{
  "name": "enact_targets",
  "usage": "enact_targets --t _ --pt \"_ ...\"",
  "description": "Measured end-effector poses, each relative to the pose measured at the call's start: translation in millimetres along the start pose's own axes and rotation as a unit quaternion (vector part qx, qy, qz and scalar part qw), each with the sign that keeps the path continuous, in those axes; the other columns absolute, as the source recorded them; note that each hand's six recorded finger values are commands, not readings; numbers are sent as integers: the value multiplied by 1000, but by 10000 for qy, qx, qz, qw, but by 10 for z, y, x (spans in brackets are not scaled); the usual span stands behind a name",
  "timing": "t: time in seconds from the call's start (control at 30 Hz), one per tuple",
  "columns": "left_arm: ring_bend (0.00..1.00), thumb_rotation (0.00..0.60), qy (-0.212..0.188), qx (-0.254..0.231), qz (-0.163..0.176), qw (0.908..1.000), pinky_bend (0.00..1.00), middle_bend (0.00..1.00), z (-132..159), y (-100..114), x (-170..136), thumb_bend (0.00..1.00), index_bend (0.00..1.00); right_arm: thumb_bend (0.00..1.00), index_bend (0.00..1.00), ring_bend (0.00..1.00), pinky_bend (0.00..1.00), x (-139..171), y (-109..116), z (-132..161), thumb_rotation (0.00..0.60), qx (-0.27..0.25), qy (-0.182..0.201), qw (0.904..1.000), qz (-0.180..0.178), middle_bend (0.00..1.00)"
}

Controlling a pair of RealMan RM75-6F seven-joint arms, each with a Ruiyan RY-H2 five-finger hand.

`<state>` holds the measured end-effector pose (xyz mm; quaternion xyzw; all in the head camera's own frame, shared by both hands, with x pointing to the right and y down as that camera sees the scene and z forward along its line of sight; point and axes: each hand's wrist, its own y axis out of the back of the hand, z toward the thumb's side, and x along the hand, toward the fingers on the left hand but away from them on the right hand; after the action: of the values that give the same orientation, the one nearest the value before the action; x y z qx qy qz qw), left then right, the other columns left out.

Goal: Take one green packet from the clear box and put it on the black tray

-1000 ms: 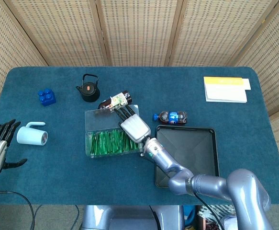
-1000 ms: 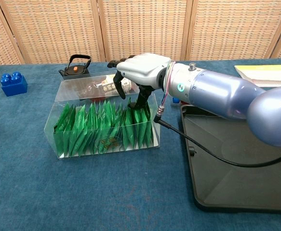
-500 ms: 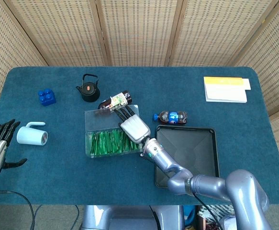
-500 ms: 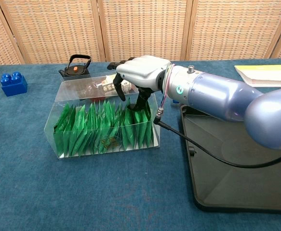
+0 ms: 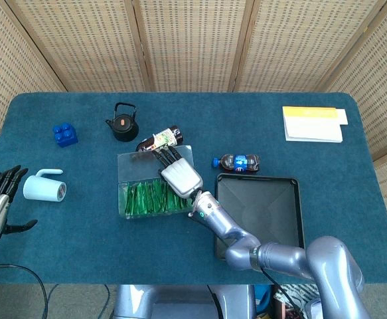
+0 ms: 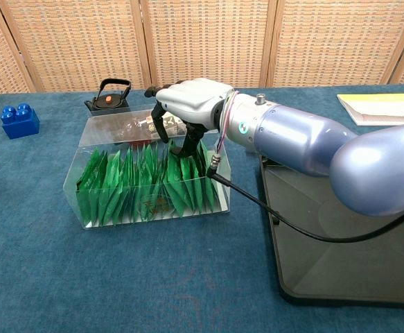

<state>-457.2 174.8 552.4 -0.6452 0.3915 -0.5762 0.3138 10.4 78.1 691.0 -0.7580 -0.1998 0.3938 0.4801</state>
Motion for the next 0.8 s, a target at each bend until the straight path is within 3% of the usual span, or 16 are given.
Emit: enact_targets --t 0.8 --pt "0 600 -9 26 -15 10000 0 0 12 -12 -2 81 0 548 594 0 0 83 -32 -94 600 299 55 9995 45 0"
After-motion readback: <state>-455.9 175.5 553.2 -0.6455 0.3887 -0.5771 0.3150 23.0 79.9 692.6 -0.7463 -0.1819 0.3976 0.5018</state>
